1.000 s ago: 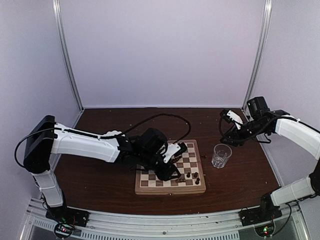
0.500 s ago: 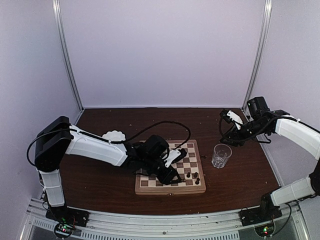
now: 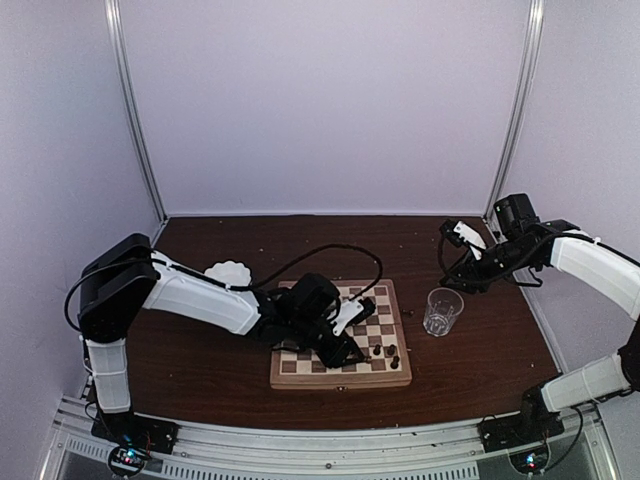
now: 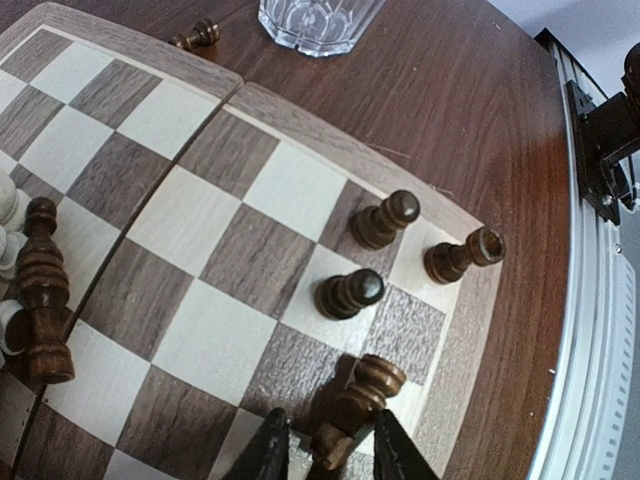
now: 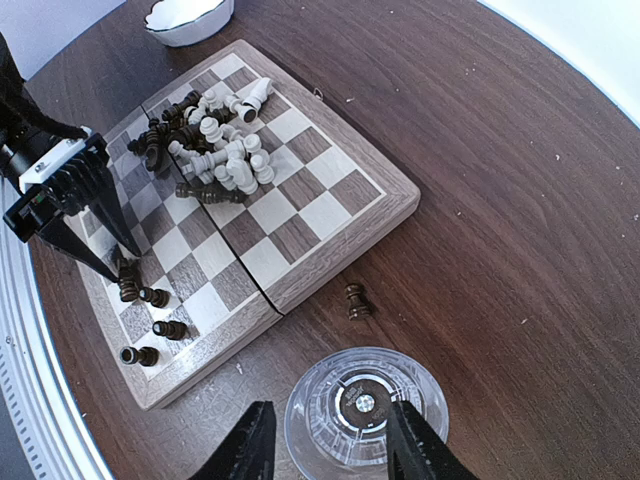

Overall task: Set up the chess pieces on the board
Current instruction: Pick up the knight from the chessboard.

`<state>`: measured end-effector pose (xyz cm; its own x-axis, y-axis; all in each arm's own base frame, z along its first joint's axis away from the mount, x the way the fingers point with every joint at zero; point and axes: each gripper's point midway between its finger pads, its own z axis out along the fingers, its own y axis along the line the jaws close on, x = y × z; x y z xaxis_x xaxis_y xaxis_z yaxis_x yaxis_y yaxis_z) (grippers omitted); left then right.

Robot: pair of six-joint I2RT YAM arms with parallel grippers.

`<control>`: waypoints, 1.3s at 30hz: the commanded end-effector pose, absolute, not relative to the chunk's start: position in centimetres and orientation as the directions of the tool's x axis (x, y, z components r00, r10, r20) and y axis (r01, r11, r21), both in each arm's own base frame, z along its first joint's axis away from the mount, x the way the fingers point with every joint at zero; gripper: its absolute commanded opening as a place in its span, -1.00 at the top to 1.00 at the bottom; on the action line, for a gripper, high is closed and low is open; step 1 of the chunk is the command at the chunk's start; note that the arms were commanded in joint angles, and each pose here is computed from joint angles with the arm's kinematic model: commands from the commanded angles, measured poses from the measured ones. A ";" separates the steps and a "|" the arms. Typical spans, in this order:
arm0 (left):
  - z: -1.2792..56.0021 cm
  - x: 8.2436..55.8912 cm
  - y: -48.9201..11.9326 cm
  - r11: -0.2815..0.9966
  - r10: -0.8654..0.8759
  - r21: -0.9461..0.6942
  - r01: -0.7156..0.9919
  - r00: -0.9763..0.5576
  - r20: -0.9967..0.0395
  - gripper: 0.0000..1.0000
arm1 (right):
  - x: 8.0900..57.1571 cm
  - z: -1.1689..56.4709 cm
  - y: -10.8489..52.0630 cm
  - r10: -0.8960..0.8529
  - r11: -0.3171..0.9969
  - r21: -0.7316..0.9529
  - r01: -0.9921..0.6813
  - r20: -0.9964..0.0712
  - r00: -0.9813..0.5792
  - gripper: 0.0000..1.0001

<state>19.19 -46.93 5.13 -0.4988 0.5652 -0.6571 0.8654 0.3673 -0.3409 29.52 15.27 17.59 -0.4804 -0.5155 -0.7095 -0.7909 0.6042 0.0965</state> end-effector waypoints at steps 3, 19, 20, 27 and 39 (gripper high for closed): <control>4.4 19.0 -46.8 0.330 0.566 -0.339 0.881 -0.472 -0.676 0.44 | 29.3 17.7 15.4 -0.512 0.594 0.105 -0.797 -0.715 -0.476 0.20; 3.4 17.4 -46.4 0.270 0.575 -0.308 0.912 -0.409 -0.708 0.72 | 29.3 17.5 15.4 -0.512 0.595 0.111 -0.796 -0.712 -0.481 0.20; 3.4 17.3 -46.4 0.267 0.576 -0.306 0.914 -0.406 -0.709 0.73 | 29.3 17.5 15.4 -0.512 0.594 0.110 -0.797 -0.712 -0.481 0.20; 4.7 17.2 -46.0 0.264 0.546 -0.308 0.914 -0.405 -0.733 0.73 | 29.2 17.9 15.5 -0.505 0.593 0.112 -0.798 -0.719 -0.477 0.20; 10.9 16.9 -44.6 0.269 0.467 -0.293 0.917 -0.390 -0.794 0.80 | 27.5 19.5 17.9 -0.490 0.502 0.183 -0.845 -0.745 -0.452 0.25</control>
<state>17.00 -44.70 7.49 -0.4052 0.5172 -0.7539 0.9128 0.2758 -0.3013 28.86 16.02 17.88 -0.4799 -0.5007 -0.7204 -0.8069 0.5743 0.1382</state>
